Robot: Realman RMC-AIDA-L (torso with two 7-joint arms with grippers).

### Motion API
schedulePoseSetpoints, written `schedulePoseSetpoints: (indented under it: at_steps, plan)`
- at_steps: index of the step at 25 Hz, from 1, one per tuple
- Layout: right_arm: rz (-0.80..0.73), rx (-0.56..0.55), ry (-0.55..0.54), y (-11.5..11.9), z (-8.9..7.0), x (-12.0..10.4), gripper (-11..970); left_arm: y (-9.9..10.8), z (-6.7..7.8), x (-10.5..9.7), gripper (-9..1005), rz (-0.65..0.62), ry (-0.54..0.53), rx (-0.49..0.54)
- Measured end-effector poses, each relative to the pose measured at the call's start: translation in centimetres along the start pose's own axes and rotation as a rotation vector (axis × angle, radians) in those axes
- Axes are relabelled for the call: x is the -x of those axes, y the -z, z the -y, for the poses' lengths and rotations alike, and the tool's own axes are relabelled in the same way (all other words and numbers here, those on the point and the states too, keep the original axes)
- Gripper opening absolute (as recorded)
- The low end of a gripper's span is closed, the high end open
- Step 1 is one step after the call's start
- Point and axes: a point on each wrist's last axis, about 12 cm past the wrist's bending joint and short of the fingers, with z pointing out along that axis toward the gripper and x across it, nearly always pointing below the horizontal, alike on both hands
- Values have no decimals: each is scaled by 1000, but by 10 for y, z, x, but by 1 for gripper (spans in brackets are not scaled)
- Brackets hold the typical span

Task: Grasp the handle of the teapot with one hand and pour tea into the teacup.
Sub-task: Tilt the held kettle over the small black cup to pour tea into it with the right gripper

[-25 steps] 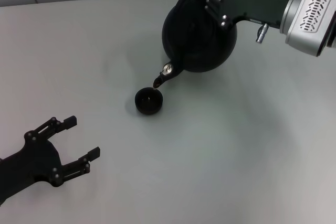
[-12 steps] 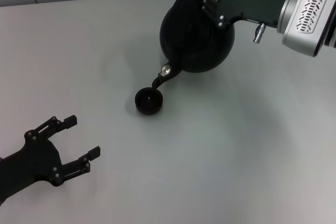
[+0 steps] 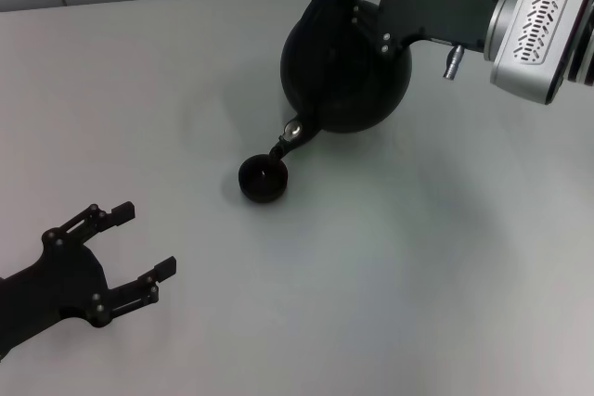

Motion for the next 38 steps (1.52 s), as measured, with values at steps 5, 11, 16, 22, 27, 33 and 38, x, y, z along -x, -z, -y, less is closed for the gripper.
schedulePoseSetpoints:
  at_steps: [5,11,16,22,27,33,38]
  plan:
    - [-6,2,25,-1,0,0,85,0,0,0,862,1,-1,0]
    - [-5,7,33,-2,0,1,85,-1,-1,0,862,4,3,4]
    - [-6,11,52,-4,0,1,85,-1,-1,0,862,5,4,6]
    - [-7,11,36,-4,0,1,88,-1,-1,0,862,5,6,6]
    - [5,-22,-42,-1,2,1,91,-1,0,0,863,5,8,6]
    - [-6,-41,-189,11,1,-5,94,-1,0,0,863,6,9,6]
    - [-18,-76,-408,25,0,-12,96,-1,0,1,863,9,4,3]
